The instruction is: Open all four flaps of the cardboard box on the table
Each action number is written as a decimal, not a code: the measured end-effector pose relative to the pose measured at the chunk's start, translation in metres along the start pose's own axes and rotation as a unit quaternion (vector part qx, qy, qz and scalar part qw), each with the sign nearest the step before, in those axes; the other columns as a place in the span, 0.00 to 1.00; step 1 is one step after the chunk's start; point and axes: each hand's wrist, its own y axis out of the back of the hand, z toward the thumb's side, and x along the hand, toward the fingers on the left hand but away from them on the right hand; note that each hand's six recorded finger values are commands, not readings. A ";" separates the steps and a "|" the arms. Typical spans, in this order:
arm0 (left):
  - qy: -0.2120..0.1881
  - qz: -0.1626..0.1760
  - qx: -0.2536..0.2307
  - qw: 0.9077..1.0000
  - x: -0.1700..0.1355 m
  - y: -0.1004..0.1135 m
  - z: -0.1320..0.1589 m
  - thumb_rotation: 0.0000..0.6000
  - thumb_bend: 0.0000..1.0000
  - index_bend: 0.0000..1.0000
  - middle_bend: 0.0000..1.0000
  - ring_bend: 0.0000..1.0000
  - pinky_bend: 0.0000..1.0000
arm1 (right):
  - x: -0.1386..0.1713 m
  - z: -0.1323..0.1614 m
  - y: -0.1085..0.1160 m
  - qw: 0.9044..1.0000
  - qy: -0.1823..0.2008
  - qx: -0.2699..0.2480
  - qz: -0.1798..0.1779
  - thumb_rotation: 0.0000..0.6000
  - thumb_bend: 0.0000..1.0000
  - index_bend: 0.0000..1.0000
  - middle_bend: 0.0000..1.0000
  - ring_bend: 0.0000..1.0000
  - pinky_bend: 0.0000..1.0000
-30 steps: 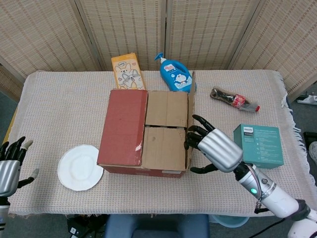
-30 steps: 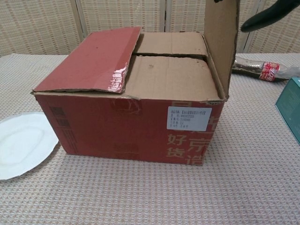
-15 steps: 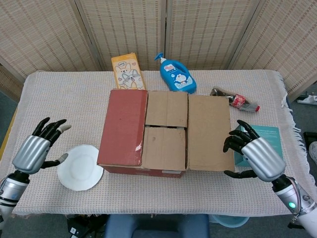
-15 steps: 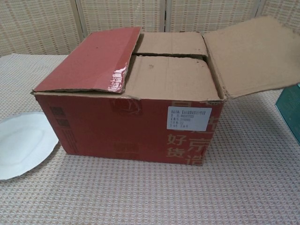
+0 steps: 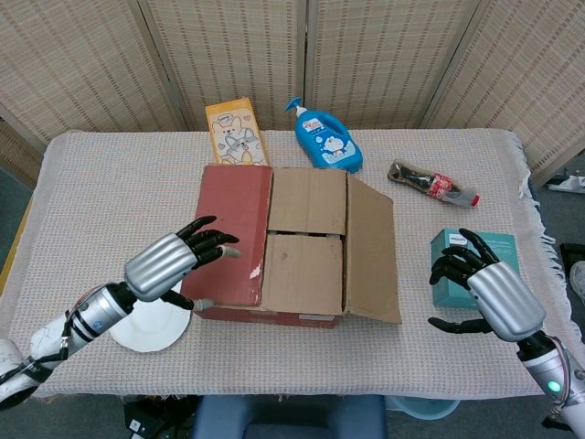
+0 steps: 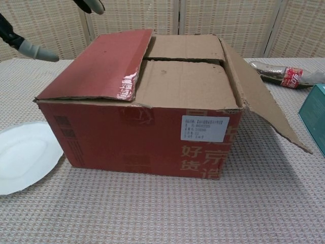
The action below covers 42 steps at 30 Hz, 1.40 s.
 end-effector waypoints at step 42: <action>-0.034 -0.103 0.127 0.986 0.065 -0.034 0.012 0.76 0.22 0.40 0.41 0.34 0.00 | 0.004 -0.030 -0.009 0.999 -0.030 -0.031 0.001 0.77 0.11 0.44 0.40 0.22 0.00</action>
